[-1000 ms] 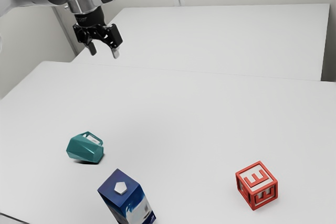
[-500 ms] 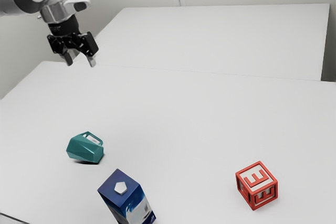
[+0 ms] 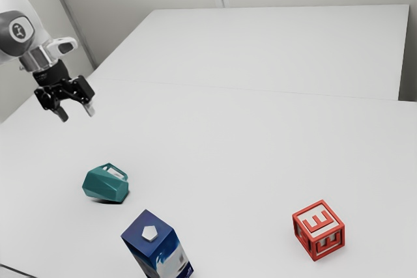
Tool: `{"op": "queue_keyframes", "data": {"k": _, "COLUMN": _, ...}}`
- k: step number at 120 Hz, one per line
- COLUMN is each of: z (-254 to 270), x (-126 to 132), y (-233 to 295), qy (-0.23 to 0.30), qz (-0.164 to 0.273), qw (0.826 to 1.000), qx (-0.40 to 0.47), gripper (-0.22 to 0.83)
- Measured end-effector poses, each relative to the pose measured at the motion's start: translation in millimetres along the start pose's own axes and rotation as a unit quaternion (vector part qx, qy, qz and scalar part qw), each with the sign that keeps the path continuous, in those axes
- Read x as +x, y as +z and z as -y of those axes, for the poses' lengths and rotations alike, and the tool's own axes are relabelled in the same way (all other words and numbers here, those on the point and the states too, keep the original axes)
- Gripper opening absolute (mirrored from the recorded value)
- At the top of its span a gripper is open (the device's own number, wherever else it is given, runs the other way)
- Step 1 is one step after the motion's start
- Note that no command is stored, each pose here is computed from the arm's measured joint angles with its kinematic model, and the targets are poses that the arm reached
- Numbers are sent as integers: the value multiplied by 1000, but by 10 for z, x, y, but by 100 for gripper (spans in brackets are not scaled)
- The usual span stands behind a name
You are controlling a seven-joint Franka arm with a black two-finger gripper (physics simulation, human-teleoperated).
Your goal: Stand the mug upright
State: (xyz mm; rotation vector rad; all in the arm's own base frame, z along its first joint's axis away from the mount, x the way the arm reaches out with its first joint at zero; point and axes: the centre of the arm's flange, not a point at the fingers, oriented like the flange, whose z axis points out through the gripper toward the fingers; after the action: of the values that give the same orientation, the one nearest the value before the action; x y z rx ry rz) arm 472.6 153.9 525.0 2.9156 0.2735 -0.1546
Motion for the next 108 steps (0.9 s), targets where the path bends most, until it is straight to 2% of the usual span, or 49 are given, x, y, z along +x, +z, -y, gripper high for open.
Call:
{"op": "queue_keyframes", "data": {"k": 48, "z": 844, "x": -130, "y": 737, "qy": -21, "qz": 0, "qw": 997, "qx": -80, "gripper": 60}}
{"op": "queue_keyframes", "data": {"k": 108, "z": 1152, "x": -113, "y": 1479, "qy": 27, "qz": -30, "qw": 983, "qx": -178, "gripper": 60}}
